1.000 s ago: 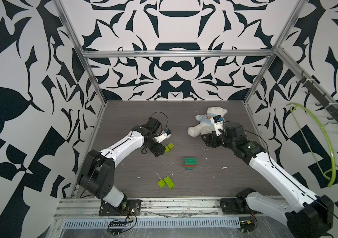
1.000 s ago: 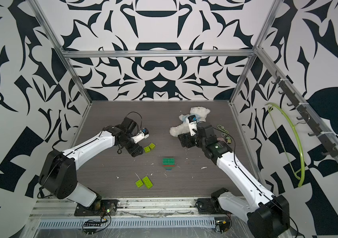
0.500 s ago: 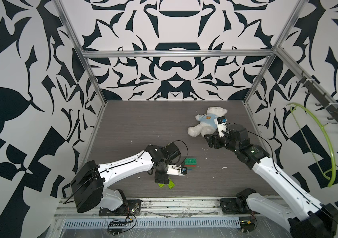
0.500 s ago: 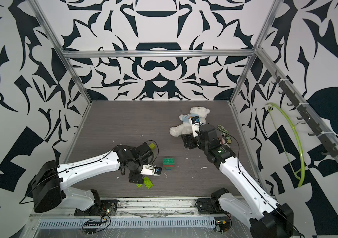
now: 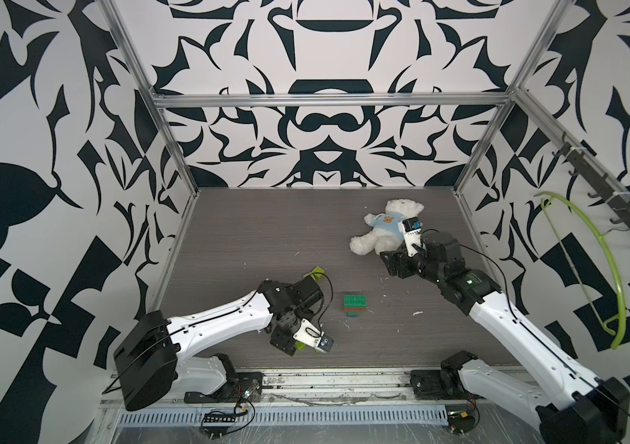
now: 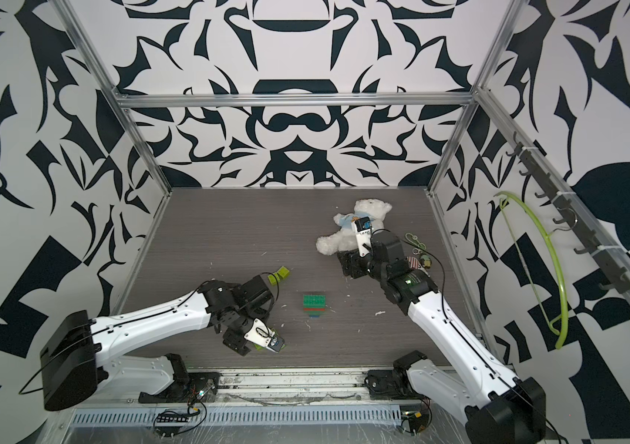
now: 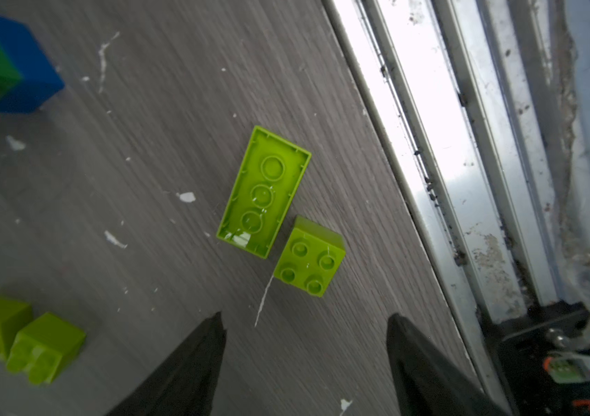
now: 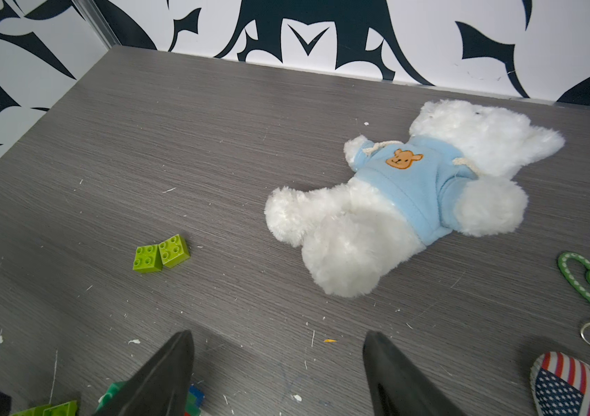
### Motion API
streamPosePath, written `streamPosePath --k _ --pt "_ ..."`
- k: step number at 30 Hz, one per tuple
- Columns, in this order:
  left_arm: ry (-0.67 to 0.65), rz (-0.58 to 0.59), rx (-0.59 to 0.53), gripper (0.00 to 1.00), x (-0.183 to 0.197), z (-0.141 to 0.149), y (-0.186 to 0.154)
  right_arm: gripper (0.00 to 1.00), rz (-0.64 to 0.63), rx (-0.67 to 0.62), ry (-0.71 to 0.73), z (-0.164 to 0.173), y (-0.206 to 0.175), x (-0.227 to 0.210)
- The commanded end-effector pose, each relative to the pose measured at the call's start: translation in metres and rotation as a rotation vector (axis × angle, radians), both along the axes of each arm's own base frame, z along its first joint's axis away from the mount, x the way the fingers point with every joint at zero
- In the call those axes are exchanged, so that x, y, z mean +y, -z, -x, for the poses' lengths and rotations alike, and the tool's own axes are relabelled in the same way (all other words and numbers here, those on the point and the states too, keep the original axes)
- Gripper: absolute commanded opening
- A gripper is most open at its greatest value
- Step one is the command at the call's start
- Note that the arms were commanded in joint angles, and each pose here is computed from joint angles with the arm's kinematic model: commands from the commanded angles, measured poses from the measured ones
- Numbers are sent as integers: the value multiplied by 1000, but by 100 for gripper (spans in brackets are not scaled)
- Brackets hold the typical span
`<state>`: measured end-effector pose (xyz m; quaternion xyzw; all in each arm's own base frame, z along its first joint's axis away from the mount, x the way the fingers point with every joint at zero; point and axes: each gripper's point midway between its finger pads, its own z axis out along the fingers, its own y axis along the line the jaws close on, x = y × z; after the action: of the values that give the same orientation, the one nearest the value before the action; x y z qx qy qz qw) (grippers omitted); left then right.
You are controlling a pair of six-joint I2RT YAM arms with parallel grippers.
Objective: Assemble a carrot with lego
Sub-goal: Pick up the lego brick from the center of the board.
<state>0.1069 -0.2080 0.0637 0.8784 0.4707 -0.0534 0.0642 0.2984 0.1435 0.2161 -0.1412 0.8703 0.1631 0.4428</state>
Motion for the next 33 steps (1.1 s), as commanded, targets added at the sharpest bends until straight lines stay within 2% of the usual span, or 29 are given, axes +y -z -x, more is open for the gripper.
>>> streamPosePath --k 1,9,10,14,24,33 --pt "130 -21 17 76 -4 5 8 79 -16 -30 -24 -3 -6 5" --pt "238 -28 -14 70 -16 2 31 79 -19 -17 -38 -2 -3 8" --pt "253 -26 -19 67 -15 2 33 79 -20 -15 -40 -2 -3 8" --pt "267 -14 -17 62 -12 6 32 79 -16 1 -49 -2 0 9" --pt "208 -36 -12 60 2 11 23 79 -18 20 -59 -2 5 12" --pt "193 -34 18 52 9 20 33 79 -23 40 -71 -1 9 15"
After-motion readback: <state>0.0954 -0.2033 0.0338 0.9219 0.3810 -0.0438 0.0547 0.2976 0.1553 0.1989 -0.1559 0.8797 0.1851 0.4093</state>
